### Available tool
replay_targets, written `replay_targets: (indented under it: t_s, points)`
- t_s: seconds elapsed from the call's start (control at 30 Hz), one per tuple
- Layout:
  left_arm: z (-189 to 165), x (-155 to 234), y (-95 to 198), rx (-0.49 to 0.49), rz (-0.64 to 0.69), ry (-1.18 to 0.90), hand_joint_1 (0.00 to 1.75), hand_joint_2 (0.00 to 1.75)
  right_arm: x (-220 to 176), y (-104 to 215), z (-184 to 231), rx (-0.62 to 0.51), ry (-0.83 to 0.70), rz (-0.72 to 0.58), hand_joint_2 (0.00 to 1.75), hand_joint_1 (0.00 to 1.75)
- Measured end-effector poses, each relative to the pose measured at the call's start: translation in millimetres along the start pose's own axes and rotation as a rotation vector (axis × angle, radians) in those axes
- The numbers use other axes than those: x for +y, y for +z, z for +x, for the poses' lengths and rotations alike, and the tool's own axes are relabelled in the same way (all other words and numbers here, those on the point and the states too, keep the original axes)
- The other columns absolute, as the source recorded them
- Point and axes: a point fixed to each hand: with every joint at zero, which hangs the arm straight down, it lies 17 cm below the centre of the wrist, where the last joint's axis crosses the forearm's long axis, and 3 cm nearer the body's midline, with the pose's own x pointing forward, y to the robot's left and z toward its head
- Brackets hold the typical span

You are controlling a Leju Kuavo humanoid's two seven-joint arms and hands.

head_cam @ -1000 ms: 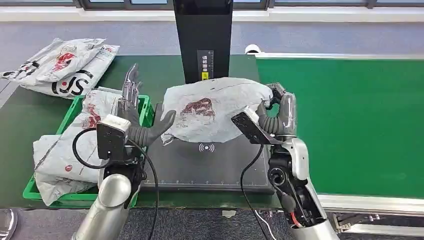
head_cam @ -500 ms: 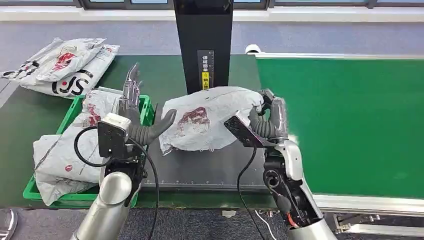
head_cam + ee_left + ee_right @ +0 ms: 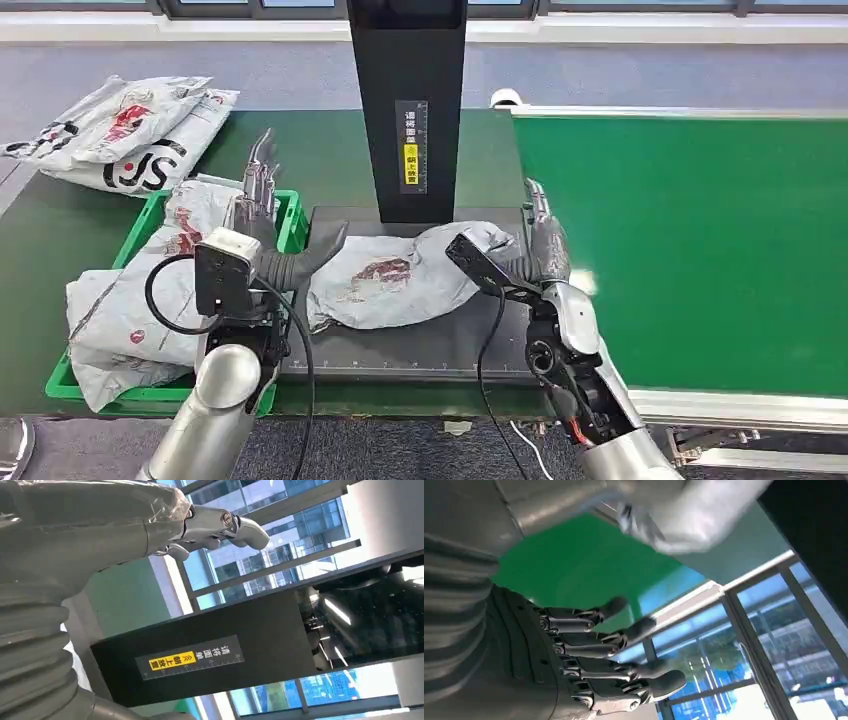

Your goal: Moved the parcel from conveyor to table for the left to box.

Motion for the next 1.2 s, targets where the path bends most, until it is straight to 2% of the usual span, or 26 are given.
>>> replay_targets:
  t_s: [0.4,0.6,0.77,0.83,1.0,1.2]
  points:
    - [0,1,1,0.000,0.003,-0.012,0.00,1.75,-1,-2,-5,0.005,-0.009,0.003,1.75,0.00]
    - [-3,5,8,0.012,0.012,-0.026,0.00,1.75,-63,-1,21,-0.089,-0.142,-0.187,1.75,0.00]
    - [-8,5,13,0.015,0.007,-0.110,0.00,1.75,-152,27,32,-0.190,-0.259,-0.513,1.75,0.00]
    - [-22,-4,15,0.046,-0.048,-0.175,0.00,1.75,-181,41,29,-0.200,-0.280,-0.611,1.75,0.00]
    - [-68,-47,30,0.162,-0.234,-0.183,0.00,1.75,-212,63,26,-0.219,-0.308,-0.704,1.75,0.00]
    - [-88,-70,39,0.210,-0.294,-0.178,0.00,1.75,-220,73,25,-0.227,-0.320,-0.730,1.75,0.00]
